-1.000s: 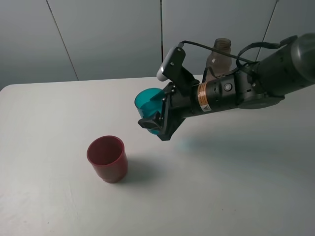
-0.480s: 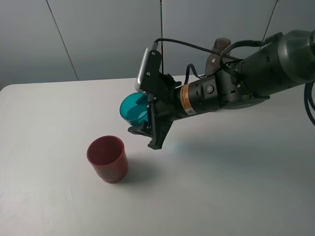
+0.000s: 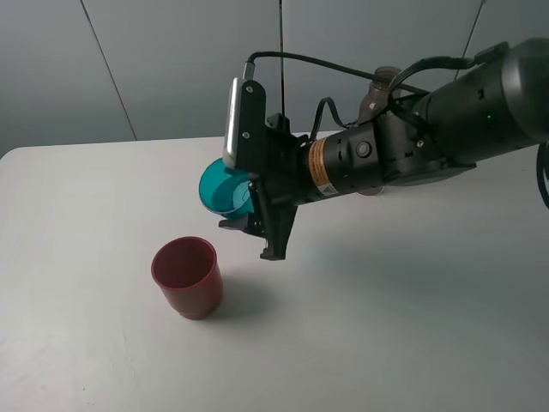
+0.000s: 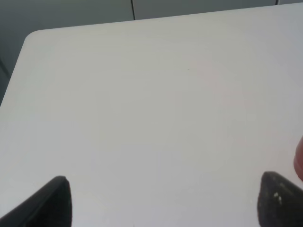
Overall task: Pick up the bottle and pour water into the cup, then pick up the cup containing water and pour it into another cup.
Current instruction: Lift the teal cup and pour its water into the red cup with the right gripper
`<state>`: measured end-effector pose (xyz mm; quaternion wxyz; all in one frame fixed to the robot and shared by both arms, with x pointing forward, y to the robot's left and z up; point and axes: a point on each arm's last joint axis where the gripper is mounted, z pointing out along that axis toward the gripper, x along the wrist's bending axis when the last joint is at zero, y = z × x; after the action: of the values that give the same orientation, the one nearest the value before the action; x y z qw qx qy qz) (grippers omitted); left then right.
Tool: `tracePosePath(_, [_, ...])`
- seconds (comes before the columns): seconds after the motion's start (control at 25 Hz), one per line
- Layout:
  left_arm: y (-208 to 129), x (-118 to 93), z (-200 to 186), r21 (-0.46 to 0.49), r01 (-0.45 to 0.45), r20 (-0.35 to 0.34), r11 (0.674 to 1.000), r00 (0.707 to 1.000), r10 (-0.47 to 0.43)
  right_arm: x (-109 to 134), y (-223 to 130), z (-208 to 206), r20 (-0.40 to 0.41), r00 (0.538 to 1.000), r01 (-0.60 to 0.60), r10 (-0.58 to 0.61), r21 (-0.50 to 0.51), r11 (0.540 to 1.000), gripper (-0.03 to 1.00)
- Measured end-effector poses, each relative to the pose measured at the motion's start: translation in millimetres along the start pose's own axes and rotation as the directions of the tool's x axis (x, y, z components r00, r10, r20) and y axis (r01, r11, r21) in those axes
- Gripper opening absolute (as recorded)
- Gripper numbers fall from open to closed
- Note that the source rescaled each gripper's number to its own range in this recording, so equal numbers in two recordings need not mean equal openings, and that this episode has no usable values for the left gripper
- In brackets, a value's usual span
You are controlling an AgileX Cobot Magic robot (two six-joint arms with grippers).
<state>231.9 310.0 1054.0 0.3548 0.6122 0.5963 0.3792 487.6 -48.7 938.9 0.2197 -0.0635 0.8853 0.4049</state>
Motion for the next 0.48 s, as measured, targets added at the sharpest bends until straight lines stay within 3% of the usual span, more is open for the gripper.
tracePosePath(0.24, [0,0,0,0.000,0.000,0.000,1.000,1.000,0.000,6,5,2,-0.013,0.997,0.075,-0.075,0.001,0.997,0.08])
tracePosePath(0.48, [0,0,0,0.000,0.000,0.000,1.000,1.000,0.000,16,9,7,-0.026,0.978,0.206,-0.205,0.066,0.976,0.08])
